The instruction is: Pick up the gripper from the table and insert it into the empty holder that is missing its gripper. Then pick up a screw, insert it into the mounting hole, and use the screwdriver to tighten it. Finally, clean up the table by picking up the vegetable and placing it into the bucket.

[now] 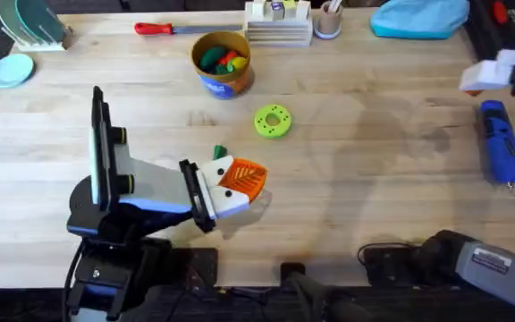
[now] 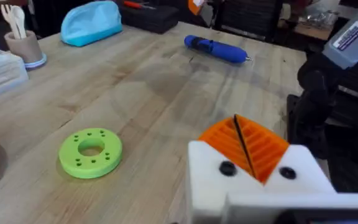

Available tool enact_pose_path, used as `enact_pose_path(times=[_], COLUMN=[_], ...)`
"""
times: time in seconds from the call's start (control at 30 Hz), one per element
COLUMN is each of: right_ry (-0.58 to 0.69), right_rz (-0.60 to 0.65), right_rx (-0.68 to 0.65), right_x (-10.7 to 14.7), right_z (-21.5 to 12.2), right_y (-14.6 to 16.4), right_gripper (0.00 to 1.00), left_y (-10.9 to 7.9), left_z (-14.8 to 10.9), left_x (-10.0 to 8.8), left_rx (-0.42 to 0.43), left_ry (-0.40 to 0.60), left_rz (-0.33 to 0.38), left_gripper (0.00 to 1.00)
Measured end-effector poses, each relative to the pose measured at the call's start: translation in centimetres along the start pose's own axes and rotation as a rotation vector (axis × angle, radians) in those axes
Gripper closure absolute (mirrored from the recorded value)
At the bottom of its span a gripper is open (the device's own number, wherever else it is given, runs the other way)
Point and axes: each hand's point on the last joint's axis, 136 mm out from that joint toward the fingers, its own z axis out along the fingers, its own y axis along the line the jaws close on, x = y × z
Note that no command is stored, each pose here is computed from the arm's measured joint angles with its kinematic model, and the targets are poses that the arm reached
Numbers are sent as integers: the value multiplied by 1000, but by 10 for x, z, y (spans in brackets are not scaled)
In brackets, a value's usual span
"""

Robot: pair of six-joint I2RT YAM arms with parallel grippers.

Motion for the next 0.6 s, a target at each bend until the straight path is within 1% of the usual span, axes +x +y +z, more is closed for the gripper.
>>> enact_pose_path(times=[0.1,0.2,0.33,0.47,0.6], right_ry=[48,126,231,322,353], right_rz=[3,-32,-105,-189,-251], right_rx=[33,32,2,-30,-36], right_x=[6,18,35,50,52], right_z=[17,37,66,92,109], right_y=[-27,-44,-51,-52,-54], right_gripper=[10,10,10,10,10], left_y=[0,0,0,0,0], left_z=[0,0,0,0,0], left_x=[0,0,0,0,0], left_rx=[0,0,0,0,0], left_ry=[0,0,0,0,0], left_rz=[0,0,0,0,0], left_gripper=[996,996,996,996,996])
